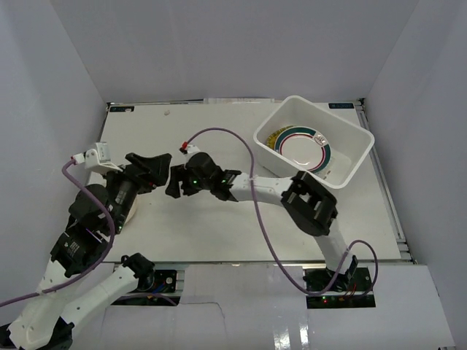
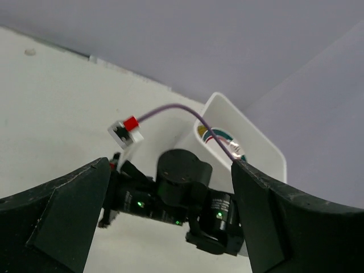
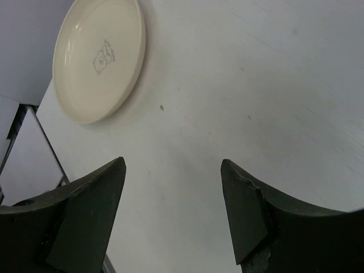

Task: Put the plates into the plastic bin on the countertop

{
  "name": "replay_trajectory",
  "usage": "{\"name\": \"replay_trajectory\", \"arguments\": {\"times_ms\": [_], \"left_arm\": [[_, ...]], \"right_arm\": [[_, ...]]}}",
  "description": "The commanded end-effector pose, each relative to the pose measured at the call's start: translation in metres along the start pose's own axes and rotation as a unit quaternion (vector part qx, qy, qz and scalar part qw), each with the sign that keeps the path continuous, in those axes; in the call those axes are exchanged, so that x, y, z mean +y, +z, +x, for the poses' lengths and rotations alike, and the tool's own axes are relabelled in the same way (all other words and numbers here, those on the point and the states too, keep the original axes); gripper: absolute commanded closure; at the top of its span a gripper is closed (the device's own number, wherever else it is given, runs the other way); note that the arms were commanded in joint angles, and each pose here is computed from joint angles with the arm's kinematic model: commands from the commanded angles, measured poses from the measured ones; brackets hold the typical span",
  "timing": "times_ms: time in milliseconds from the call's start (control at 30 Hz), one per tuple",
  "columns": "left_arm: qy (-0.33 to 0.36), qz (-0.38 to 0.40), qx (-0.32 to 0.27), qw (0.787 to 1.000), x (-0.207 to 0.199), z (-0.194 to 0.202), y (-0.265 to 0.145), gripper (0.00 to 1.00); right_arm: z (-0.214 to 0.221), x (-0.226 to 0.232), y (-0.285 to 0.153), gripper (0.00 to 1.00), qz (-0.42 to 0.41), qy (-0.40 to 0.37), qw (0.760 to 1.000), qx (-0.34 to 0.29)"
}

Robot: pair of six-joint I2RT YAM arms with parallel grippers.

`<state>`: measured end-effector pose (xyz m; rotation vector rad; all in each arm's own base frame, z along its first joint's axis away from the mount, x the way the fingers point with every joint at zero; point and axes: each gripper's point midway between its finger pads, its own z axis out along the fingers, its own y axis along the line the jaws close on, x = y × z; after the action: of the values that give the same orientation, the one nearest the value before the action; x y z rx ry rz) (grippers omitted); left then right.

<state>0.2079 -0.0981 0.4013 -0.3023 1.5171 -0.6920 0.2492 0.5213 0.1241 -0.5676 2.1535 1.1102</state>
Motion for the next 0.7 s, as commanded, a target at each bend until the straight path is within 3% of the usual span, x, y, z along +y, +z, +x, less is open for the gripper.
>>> {"name": "replay_trajectory", "arguments": {"times_ms": [0,200,367,533,667], "left_arm": [[0.040,-0.083,0.081,0.992,0.042,0.048,-0.002,0.02],[0.025,-0.071,0.103,0.992,0.047,0.062,-0.015,0.02],[0.005,-0.039,0.112,0.993,0.034,0.062,-0.020,0.02],[-0.017,-0.002,0.103,0.995,0.020,0.056,-0.025,0.02],[-0.022,0.014,0.098,0.995,0.015,0.052,-0.028,0.02]], "right_arm": [[-0.006,0.038,0.049,0.26,-0.019,0.003,1.000,-0.011],[0.017,0.046,0.119,0.22,0.003,0.005,1.000,0.017],[0.033,0.034,0.146,0.21,0.038,0.020,0.999,0.024],[0.046,0.030,0.147,0.35,0.058,0.014,0.998,0.027],[0.088,0.011,0.155,0.43,0.094,0.002,0.993,0.073]]}}
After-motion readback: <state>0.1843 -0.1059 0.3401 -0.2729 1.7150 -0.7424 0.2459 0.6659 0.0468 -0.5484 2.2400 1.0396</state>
